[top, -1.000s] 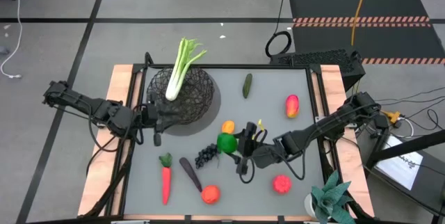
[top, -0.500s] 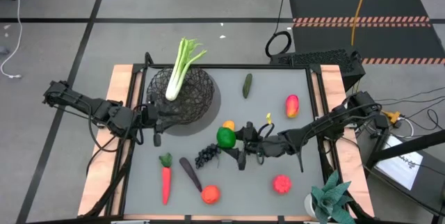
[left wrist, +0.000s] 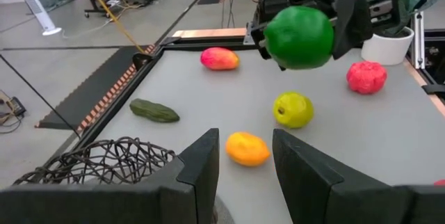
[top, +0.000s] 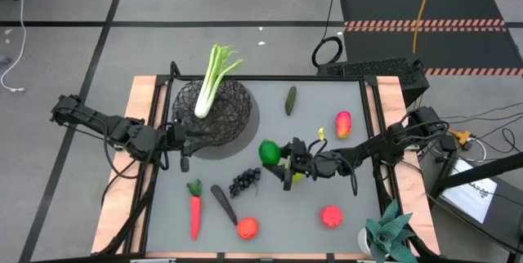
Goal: Build produce basket
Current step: Put the green lime into the wire basket
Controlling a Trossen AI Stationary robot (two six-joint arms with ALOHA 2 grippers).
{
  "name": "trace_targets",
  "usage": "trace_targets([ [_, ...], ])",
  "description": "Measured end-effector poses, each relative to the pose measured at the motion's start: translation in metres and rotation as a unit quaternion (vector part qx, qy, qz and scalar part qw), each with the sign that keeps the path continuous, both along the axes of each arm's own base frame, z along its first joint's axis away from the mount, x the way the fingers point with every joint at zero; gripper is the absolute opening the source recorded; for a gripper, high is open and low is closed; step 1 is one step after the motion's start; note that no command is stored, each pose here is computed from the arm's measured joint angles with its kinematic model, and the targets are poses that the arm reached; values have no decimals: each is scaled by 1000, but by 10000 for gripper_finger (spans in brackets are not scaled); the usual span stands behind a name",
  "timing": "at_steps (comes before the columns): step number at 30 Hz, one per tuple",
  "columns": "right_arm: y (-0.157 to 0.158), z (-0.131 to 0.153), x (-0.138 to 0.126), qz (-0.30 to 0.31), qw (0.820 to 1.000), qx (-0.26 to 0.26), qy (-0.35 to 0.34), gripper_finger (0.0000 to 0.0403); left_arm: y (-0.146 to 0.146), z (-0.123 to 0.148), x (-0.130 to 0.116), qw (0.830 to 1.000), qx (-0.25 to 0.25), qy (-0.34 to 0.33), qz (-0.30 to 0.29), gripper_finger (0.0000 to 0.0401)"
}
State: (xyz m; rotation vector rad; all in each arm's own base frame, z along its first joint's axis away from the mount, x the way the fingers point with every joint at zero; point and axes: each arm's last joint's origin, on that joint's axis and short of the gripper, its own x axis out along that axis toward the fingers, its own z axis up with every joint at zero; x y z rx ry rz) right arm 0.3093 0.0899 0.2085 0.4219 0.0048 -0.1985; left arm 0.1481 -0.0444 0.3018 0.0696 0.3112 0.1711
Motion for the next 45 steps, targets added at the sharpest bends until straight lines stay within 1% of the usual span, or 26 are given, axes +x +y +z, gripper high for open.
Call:
trace_targets([
  [4,1,0,0,5,997,-73,16,271,0,0,0,1000,-5,-1,2,136],
  [7,3,-1,-1,12,989,-144,33,272,0,0,0,1000,-8,-1,3,136],
  [11,6,-3,-2,22,971,-233,57,272,0,0,0,1000,-14,-3,5,136],
  [14,6,-5,-2,29,951,-296,79,272,0,0,0,1000,-21,-4,7,136],
  [16,6,-7,-3,33,944,-315,89,270,0,0,0,1000,-22,-4,7,136],
  [18,6,-8,-3,32,946,-310,93,269,0,0,0,1000,-22,-4,7,136],
  [19,6,-8,-3,29,951,-296,90,269,0,0,0,1000,-22,-4,7,136],
  [21,3,-6,-1,18,964,-253,78,269,0,0,0,1000,-24,-4,8,136],
  [23,-5,-4,0,-13,976,-210,64,269,0,0,0,1000,-27,-5,9,136],
  [25,-16,-2,3,-42,980,-189,55,269,0,0,0,999,-30,-5,10,136],
  [28,-33,1,8,-66,986,-146,40,269,0,0,0,999,-32,-5,10,136],
  [31,-48,8,16,-58,992,-108,23,269,0,0,0,999,-31,-4,9,136],
  [34,-66,18,25,-60,993,-96,26,269,0,0,0,1000,-27,-3,7,136],
  [39,-98,39,44,-61,993,-80,64,269,0,0,0,1000,-6,1,0,136],
  [43,-118,51,61,-57,992,-77,85,270,0,0,0,1000,12,4,-5,136],
  [45,-127,55,74,-51,992,-75,83,270,0,0,0,1000,19,6,-8,136],
])
